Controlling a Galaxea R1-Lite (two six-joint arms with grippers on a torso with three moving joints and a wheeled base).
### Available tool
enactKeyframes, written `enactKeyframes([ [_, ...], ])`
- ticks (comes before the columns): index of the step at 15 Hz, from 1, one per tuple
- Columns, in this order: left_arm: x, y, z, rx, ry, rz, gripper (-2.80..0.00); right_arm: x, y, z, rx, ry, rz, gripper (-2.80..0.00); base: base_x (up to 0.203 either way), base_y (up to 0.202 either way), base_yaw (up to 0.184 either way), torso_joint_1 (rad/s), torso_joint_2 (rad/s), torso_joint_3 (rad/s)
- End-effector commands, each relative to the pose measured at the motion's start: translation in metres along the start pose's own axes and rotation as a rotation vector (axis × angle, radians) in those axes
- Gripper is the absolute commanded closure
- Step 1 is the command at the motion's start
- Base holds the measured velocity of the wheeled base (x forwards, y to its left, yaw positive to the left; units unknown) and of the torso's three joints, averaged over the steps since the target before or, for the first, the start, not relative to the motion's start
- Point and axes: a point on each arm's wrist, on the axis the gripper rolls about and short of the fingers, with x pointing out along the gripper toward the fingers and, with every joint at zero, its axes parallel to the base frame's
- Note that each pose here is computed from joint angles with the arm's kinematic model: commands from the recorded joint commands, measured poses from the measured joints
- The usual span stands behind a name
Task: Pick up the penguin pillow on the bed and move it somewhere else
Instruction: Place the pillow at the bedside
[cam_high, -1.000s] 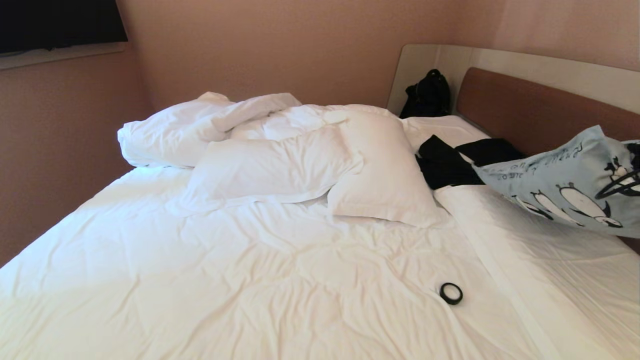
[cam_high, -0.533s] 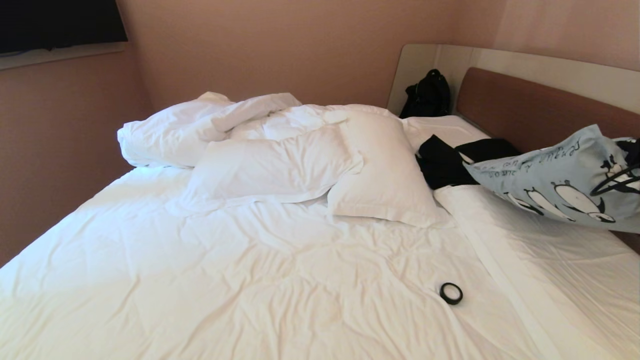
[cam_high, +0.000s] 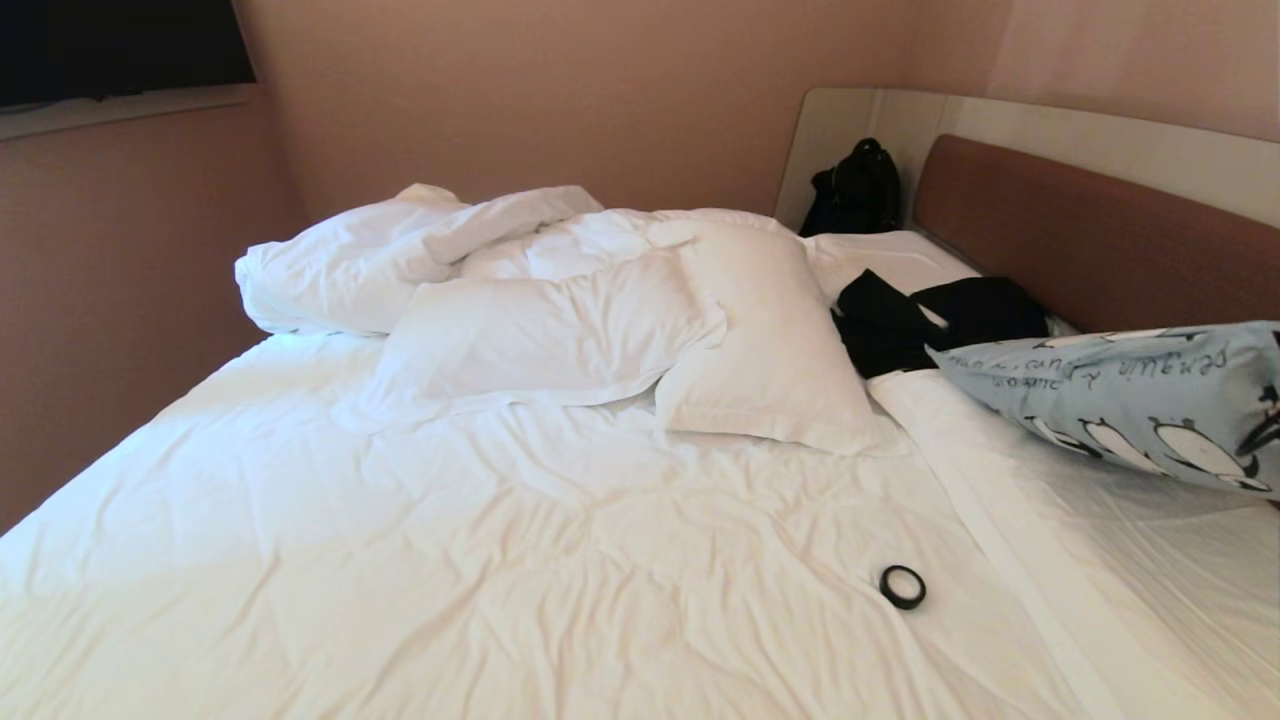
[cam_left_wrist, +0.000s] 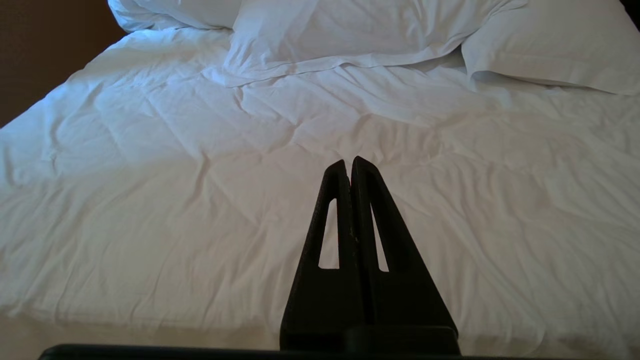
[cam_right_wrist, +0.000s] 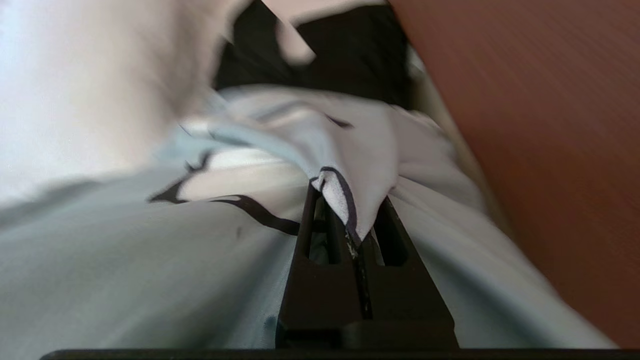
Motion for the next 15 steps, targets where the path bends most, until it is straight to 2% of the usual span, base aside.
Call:
enactKeyframes([
  [1,0.0,0.0,0.0,-0.001,0.001,0.001,0.0,-0.012,-0.035,-0.037,-0.166,0.058,0.009,0.0,0.0,0.0,0.0,0.0,0.0,0.0],
  [4,0.0,0.0,0.0,-0.001,0.001,0.001,0.0,-0.022,-0.059,-0.069,-0.17,0.112,-0.004,0.0,0.0,0.0,0.0,0.0,0.0,0.0],
  [8,0.0,0.0,0.0,-0.001,0.001,0.001,0.0,-0.026,-0.075,-0.134,-0.14,0.229,-0.006,0.0,0.0,0.0,0.0,0.0,0.0,0.0],
  [10,0.0,0.0,0.0,-0.001,0.001,0.001,0.0,-0.035,-0.08,-0.158,-0.125,0.275,-0.013,0.0,0.0,0.0,0.0,0.0,0.0,0.0],
  [15,0.0,0.0,0.0,-0.001,0.001,0.001,0.0,-0.055,-0.068,-0.17,-0.102,0.321,0.009,0.0,0.0,0.0,0.0,0.0,0.0,0.0],
])
